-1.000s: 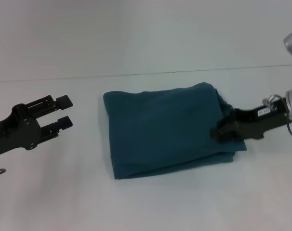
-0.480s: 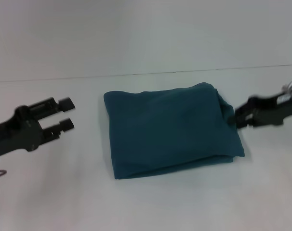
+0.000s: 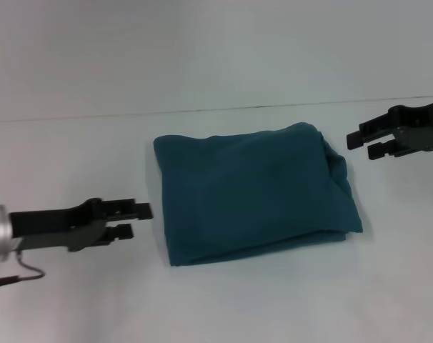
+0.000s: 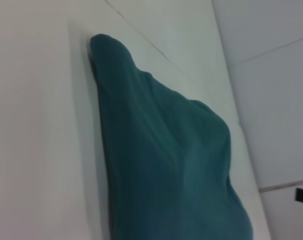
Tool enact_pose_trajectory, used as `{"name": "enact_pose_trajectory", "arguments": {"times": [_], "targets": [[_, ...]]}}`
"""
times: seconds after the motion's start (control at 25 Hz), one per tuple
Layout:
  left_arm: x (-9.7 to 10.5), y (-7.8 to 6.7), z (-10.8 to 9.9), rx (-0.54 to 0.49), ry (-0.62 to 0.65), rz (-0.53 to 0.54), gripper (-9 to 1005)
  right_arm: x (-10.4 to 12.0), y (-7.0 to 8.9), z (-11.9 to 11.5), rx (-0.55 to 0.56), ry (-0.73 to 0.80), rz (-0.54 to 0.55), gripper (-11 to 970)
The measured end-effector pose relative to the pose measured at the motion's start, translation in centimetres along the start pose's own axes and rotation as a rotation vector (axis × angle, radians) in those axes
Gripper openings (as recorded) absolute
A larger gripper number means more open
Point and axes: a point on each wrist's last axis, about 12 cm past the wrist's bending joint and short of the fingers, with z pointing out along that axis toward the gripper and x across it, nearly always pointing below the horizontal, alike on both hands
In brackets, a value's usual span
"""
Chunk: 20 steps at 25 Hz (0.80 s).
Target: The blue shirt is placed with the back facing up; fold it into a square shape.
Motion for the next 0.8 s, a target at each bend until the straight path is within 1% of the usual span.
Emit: {"name": "enact_pose_trajectory", "arguments": {"times": [0.04,0.16,0.24,0.36,0.4,0.48,0.72,0.8], "targets": [[-0.2,-0.2,0.5,-0.008,0.000,0.005,700,-0.1,0.0,-0.1,0.001,-0.004,0.000,332],[-0.9,-0.5,1.9,-0.059,-0.006,0.026,702,-0.2,-0.1,-0.5,0.000,-0.008,0.002,588],[-1.4,-0.7,3.1,-0.108,0.005,0.056,703,-0.2,-0.1,-0.6,0.001,-0.006,0.001,683],[-1.8,-0.9,4.5,-0.150,0.024,0.096,704,-0.2,-0.2,-0.7,0.003,-0.006,0.003,826],[-2.1,-1.2,5.1,-0.162,0.025,0.114,705,-0.2,-0.3,-0.8,0.003,-0.008,0.004,830],[-2.4,-1.4,5.3,-0.169,0.017,0.123,705,-0.2,-0.4,-0.9,0.003,-0.011,0.007,839],[-2.7,-1.4,6.3,-0.186,-0.005,0.111,822,-0.2,-0.6,-1.2,-0.004,-0.024,0.019,852],[-2.6,-1.3,6.8,-0.195,-0.007,0.103,836,-0.1,-0.6,-1.2,-0.006,-0.027,0.023,852]]}}
